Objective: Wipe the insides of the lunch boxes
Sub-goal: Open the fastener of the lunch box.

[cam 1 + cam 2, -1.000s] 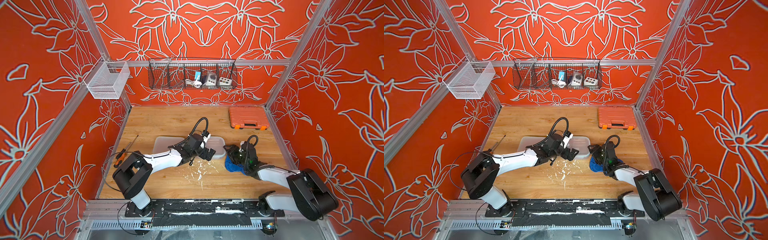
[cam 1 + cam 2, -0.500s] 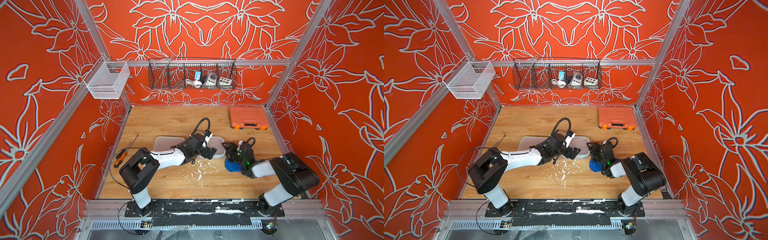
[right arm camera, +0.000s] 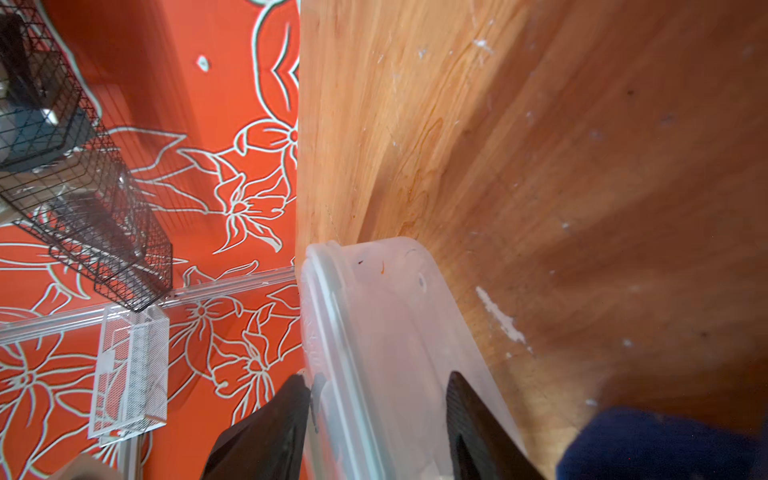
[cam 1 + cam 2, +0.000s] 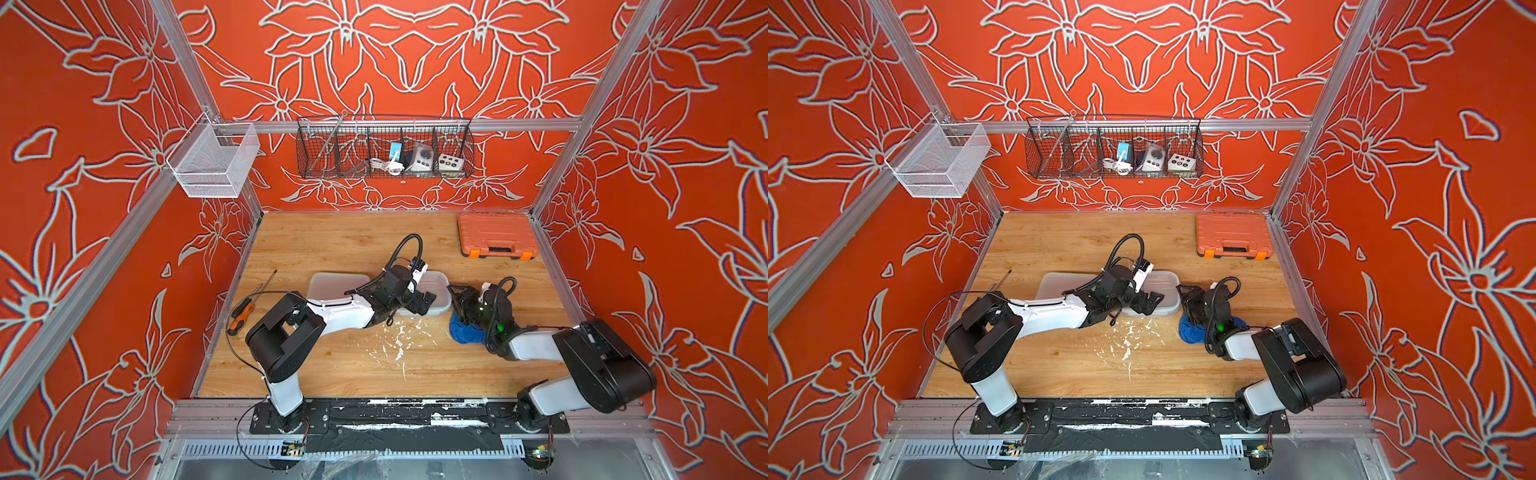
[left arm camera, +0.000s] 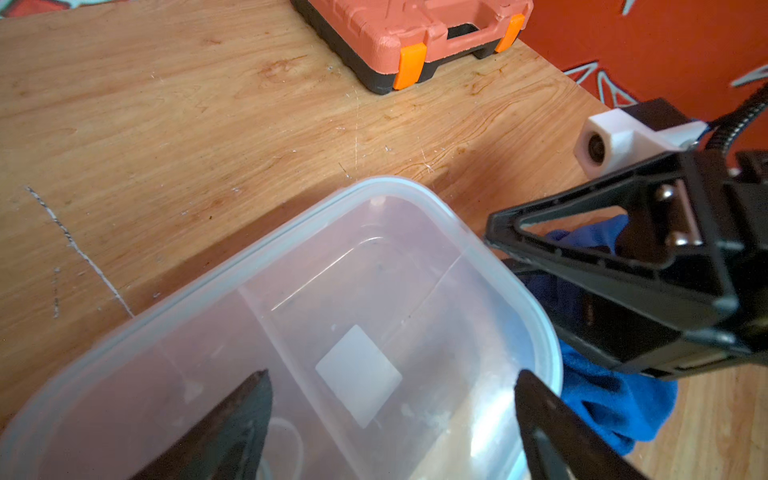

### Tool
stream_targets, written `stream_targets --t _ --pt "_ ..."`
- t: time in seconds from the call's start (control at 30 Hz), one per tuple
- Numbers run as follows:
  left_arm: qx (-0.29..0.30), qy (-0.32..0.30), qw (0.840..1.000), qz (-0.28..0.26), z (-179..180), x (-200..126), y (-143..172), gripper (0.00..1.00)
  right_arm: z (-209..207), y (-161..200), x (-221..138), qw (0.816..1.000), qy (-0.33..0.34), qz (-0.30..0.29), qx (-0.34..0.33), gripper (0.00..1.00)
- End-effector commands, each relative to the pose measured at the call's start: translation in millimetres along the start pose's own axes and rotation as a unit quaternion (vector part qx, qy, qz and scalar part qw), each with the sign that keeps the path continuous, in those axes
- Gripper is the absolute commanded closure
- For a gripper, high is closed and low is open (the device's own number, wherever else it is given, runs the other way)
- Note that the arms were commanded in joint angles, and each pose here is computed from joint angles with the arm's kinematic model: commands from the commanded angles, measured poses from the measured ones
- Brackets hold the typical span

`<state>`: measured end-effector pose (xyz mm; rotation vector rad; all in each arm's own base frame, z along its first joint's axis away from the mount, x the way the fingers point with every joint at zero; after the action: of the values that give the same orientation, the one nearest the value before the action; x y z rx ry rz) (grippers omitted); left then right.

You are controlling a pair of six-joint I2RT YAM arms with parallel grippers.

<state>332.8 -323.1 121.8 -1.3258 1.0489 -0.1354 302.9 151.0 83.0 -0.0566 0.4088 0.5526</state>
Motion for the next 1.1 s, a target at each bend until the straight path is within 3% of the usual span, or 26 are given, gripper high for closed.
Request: stream_targets --t 0.0,0.13,0.43,0.7,0.93,1.07 --pt "-0.013 0.015 0.999 0.045 -4 8 30 0.11 6 -1 11 0.999 -0.039 -0.002 0.013 0.47" --pt "-0.011 0.017 0.999 0.046 -5 9 29 0.12 2 -3 27 0.995 -0.087 -0.001 0.054 0.52" --pt "-0.013 0.017 0.998 0.051 -4 11 32 0.13 3 2 25 0.995 -0.089 -0.011 0.031 0.55" --pt "-0.004 0.011 0.998 0.061 -2 13 38 0.15 13 4 23 0.996 -0.092 -0.007 0.003 0.75" --pt "-0.006 0.008 0.998 0.063 -1 13 42 0.15 9 4 21 0.997 -0.078 -0.008 -0.006 0.77" --pt "-0.01 -0.002 0.999 0.052 1 8 34 0.15 1 3 16 0.998 -0.06 -0.014 -0.011 0.71"
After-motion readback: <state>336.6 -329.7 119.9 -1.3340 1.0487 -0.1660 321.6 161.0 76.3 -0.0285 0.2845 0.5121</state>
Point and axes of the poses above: each gripper's point midway between its finger pads, its own x axis out along the fingers, its own z axis along the line the jaws close on, y = z × x, the point moved 3 cm from there along -x, back along the fingers, and after that the axes turned 6 degrees about x, right-handed, at the moved point
